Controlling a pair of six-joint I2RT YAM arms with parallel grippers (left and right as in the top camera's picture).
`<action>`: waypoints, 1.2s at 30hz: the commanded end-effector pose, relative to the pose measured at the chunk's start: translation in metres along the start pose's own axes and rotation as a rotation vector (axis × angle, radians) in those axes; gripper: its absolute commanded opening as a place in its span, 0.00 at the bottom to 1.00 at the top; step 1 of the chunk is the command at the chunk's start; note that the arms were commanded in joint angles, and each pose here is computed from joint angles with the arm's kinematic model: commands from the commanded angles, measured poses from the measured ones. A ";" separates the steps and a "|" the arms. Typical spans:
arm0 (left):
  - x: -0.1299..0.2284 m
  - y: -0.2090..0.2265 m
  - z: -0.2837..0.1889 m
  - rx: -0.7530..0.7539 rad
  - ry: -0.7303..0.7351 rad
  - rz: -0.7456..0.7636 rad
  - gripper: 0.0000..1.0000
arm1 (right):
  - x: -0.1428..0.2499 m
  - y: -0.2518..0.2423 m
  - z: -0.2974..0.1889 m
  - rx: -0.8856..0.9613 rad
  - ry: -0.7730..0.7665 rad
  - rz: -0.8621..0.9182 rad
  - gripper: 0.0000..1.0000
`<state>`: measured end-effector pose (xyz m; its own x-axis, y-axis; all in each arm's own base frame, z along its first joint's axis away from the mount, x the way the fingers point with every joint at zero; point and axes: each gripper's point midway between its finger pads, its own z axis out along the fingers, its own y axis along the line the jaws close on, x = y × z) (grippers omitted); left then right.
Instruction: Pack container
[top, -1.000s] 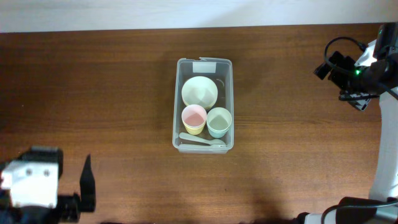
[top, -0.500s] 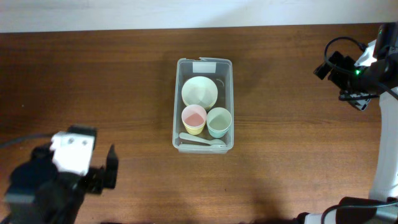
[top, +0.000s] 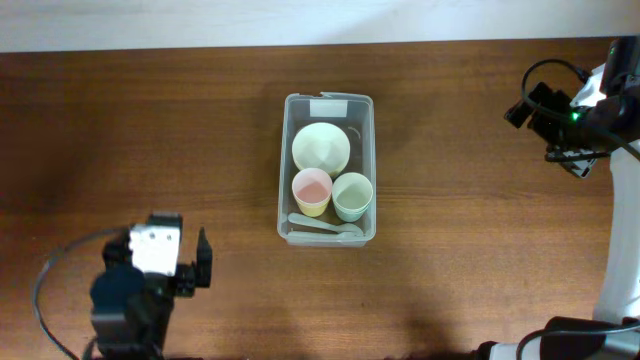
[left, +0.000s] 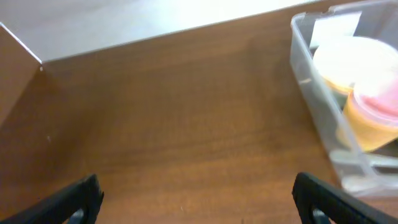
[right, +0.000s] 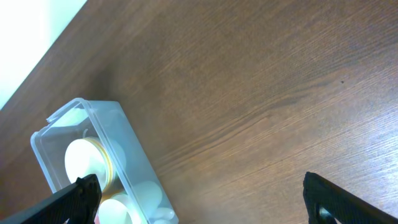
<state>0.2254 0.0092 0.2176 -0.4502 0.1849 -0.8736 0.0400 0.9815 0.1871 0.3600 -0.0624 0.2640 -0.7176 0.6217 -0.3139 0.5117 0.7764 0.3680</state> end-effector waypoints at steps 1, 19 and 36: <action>0.029 -0.005 0.004 0.004 -0.013 0.002 1.00 | -0.004 0.000 -0.005 0.001 -0.022 0.001 0.99; 0.066 -0.009 0.031 -0.049 -0.173 -0.009 1.00 | -0.004 0.000 -0.005 0.001 -0.022 0.001 0.99; 0.060 -0.004 0.041 -0.080 -0.254 -0.014 1.00 | -0.004 0.001 -0.005 0.001 -0.021 0.001 0.99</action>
<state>0.2348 0.0190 0.1476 -0.2182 0.1761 -0.9599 -0.0466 0.9806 0.1905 0.3601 -0.0625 0.2640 -0.7173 0.6220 -0.3141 0.5118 0.7762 0.3682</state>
